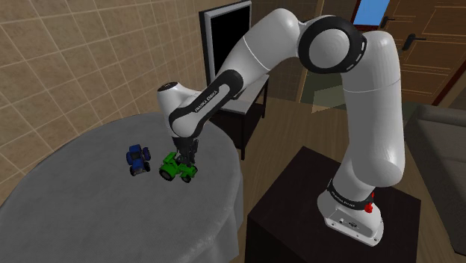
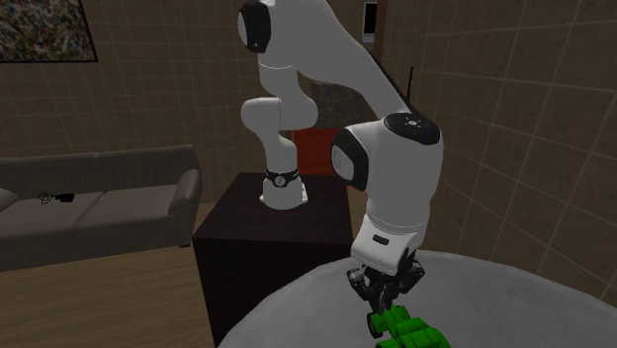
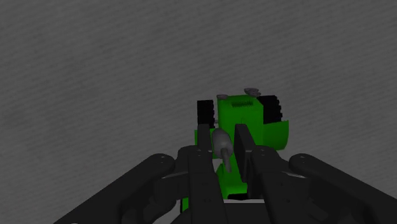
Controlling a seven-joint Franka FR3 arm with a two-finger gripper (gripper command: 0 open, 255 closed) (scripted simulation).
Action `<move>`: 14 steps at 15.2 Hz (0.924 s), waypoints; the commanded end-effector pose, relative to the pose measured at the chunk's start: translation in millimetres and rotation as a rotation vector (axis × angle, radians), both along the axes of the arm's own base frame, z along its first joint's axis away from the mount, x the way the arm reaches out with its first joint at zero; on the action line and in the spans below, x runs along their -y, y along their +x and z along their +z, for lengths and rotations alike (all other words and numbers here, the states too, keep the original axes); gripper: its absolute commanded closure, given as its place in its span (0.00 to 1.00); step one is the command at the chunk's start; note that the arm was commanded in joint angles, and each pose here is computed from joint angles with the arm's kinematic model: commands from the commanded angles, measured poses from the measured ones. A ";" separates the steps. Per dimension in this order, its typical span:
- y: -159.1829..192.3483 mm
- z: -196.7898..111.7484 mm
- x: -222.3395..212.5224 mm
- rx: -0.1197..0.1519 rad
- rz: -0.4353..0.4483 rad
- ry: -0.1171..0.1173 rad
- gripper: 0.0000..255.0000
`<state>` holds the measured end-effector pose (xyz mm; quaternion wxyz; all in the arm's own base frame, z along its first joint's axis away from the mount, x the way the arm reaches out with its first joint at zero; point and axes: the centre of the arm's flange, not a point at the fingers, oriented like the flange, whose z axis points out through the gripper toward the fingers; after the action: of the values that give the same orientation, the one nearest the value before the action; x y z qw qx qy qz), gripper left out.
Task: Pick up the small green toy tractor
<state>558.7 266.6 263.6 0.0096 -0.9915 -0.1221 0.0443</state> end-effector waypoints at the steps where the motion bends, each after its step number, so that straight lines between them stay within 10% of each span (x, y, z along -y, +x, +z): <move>1: 0.1 0.0 0.5 0.000 -0.001 0.000 1.00; 14: 0.7 53.7 0.1 0.000 -0.001 0.000 1.00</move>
<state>559.9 267.5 311.4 0.0093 -0.9915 -0.1217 0.0448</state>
